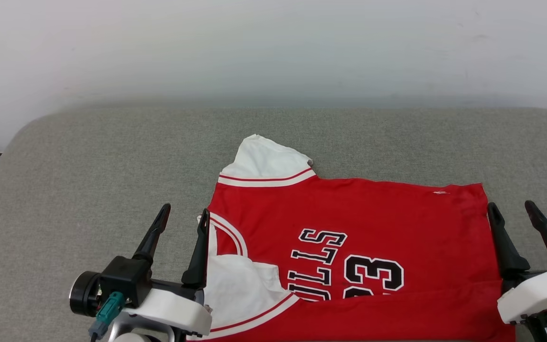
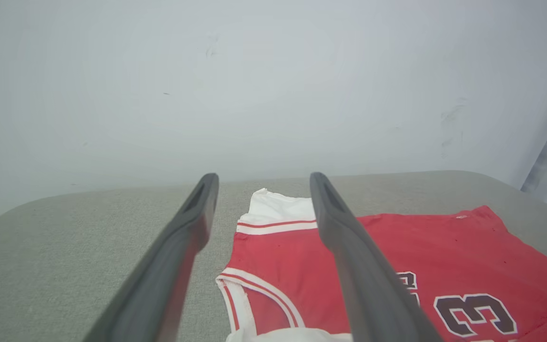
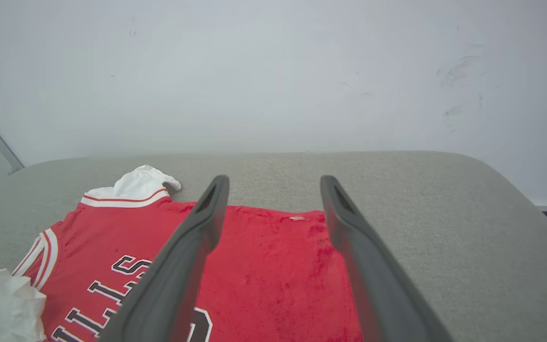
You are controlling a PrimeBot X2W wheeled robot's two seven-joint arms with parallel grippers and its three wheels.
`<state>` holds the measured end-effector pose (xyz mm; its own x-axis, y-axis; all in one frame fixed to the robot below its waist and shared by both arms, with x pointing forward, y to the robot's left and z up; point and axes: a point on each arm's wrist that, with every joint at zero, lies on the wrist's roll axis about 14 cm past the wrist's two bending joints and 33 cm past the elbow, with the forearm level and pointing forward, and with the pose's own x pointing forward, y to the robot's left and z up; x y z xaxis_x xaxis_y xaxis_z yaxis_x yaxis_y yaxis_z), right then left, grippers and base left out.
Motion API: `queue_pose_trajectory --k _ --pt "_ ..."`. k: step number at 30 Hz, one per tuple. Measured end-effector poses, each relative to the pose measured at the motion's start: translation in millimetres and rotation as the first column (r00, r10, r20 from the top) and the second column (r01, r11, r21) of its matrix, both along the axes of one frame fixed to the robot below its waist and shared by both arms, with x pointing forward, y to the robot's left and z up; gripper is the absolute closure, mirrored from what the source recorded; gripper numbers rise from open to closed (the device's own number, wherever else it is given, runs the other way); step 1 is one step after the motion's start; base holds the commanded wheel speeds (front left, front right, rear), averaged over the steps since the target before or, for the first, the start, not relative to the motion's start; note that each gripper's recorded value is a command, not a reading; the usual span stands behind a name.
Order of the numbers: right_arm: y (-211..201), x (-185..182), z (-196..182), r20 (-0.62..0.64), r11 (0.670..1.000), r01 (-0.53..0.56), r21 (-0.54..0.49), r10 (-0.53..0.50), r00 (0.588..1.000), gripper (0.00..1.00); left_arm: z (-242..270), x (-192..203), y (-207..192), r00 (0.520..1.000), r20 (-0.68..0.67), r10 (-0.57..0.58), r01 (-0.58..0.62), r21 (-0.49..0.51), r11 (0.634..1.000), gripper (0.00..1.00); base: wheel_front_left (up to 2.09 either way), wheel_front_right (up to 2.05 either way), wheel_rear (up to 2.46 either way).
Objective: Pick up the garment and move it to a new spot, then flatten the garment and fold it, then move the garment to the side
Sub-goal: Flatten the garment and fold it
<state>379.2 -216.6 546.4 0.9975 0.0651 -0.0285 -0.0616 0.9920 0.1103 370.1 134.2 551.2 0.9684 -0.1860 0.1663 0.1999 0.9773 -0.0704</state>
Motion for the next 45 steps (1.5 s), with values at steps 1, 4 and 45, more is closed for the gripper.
queue_pose_trajectory --k 1,4,45 --pt "1 0 2 0.026 1.000 0.002 0.005 -0.003 1.000 0.00 5 1 -1 1.000 0.020 0.000 0.001 -0.007 1.000 0.00 0.00 0.00 0.00" --pt "4 -1 1 0.064 0.999 0.013 0.038 -0.015 0.998 0.00 9 2 -3 0.999 0.041 -0.002 0.002 -0.013 1.000 0.00 0.00 0.00 0.00" --pt "-13 44 -77 -0.075 0.987 0.145 0.072 -0.139 0.987 0.00 -118 247 -43 0.642 -0.747 -0.172 0.538 0.279 0.796 0.00 0.00 0.00 0.00"
